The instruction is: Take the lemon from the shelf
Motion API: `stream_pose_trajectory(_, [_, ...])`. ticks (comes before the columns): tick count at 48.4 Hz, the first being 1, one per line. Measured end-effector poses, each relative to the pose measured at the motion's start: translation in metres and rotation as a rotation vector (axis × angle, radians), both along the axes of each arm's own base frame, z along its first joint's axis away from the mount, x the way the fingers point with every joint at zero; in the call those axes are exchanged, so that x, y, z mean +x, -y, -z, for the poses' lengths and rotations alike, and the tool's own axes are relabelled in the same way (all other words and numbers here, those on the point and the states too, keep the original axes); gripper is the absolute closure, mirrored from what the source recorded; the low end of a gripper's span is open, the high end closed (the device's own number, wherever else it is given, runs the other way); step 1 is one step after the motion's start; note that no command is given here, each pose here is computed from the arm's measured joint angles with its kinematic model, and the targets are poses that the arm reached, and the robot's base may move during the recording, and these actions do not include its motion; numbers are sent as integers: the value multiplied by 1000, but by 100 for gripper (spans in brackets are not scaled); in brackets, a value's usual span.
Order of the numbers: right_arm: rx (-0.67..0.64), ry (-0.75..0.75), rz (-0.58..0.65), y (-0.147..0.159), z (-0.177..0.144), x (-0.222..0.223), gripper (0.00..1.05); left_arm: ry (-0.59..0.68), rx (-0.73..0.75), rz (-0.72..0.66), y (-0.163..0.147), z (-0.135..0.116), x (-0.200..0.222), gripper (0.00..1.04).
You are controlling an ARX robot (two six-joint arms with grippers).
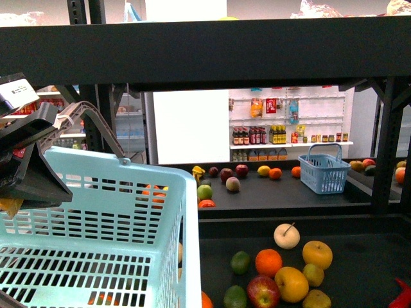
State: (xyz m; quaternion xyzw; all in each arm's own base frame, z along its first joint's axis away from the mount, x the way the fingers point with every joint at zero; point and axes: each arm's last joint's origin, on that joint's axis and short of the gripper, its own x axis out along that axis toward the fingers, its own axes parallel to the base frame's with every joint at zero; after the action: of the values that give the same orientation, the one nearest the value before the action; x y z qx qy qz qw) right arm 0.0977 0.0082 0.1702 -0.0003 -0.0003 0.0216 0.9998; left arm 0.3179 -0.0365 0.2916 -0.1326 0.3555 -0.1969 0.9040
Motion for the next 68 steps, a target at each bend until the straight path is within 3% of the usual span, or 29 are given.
stream_pose_trajectory(2, [0, 0, 19, 5, 3, 0, 103, 1, 0, 0, 0, 0, 0, 89])
stream_pose_trajectory(36, [2, 6, 42, 8, 2, -1, 102, 0, 2, -2, 0, 0, 0, 89])
stream_pose_trajectory(42, [2, 6, 42, 8, 2, -1, 83, 1, 2, -2, 0, 0, 0, 89])
stream_pose_trajectory(49, [2, 7, 42, 8, 2, -1, 58, 74, -196, 43, -9, 1, 6, 89])
stream_pose_trajectory(55, [2, 7, 42, 8, 2, -1, 29, 110, -294, -53, -30, -7, 11, 89])
stream_pose_trajectory(60, [2, 7, 42, 8, 2, -1, 10, 119, -343, -187, -49, -11, 13, 90])
stream_pose_trajectory(62, [2, 7, 43, 8, 2, -1, 6, 121, -354, -244, -58, -13, 14, 90])
stream_pose_trajectory(68, [2, 7, 42, 8, 2, -1, 8, 148, -375, -466, -95, -20, 17, 90])
